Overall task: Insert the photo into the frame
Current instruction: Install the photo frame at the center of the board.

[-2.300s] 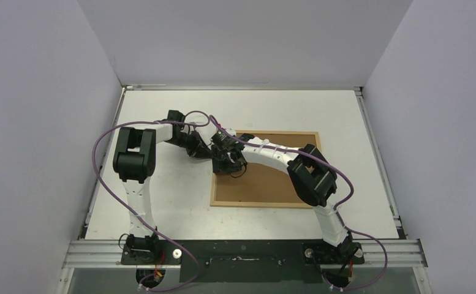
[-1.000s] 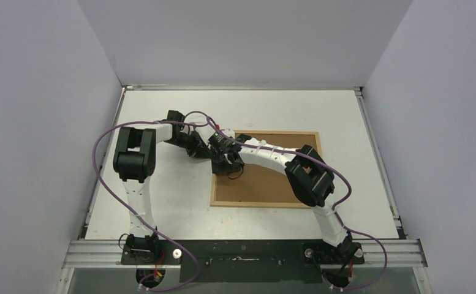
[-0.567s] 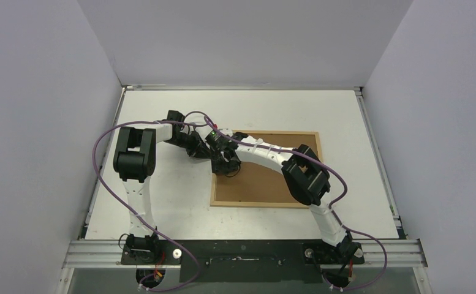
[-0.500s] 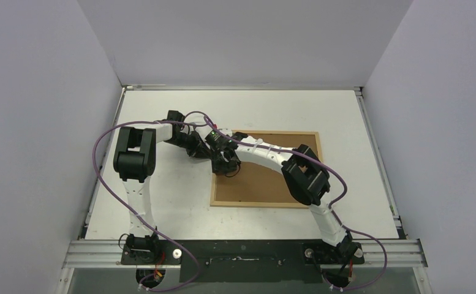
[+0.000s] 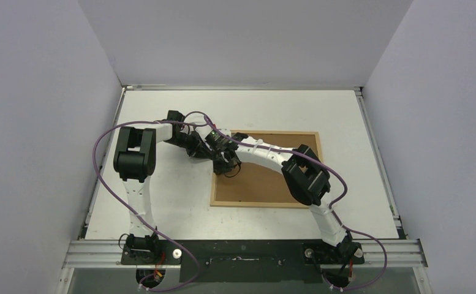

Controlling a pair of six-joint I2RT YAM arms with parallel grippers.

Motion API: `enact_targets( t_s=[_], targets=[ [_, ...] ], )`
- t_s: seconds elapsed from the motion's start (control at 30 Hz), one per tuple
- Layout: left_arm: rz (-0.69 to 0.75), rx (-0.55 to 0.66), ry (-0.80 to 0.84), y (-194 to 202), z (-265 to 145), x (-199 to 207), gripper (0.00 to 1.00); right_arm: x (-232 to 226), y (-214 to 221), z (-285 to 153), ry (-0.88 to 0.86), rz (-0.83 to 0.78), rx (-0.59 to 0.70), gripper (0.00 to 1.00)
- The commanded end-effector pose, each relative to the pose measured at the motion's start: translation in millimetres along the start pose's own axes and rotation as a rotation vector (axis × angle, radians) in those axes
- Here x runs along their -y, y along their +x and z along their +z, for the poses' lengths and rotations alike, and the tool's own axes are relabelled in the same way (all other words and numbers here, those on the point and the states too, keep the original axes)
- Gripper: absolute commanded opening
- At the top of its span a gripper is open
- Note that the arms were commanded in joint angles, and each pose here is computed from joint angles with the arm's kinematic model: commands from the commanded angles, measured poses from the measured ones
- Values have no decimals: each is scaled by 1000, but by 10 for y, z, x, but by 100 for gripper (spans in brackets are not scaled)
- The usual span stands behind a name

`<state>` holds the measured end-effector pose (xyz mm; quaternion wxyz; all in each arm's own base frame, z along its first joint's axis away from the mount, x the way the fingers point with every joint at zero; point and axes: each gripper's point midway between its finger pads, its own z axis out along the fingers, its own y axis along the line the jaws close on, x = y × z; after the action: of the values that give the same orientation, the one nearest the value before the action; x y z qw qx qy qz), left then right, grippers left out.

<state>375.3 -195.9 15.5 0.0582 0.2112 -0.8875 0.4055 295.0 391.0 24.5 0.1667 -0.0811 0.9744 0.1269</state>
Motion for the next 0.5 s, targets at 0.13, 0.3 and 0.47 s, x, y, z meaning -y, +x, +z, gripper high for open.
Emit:
enact_targets(
  t_s=[0.13, 0.3, 0.47],
  targets=[
    [-92, 20, -319, 22, 220, -924, 5, 972, 851, 511, 323, -69, -236, 10],
    [-94, 20, -327, 23, 223, -941, 5, 1018, 871, 482, 323, -63, -227, 9],
    [-103, 23, -350, 21, 215, -989, 5, 1032, 849, 449, 314, -53, -206, 9]
  ],
)
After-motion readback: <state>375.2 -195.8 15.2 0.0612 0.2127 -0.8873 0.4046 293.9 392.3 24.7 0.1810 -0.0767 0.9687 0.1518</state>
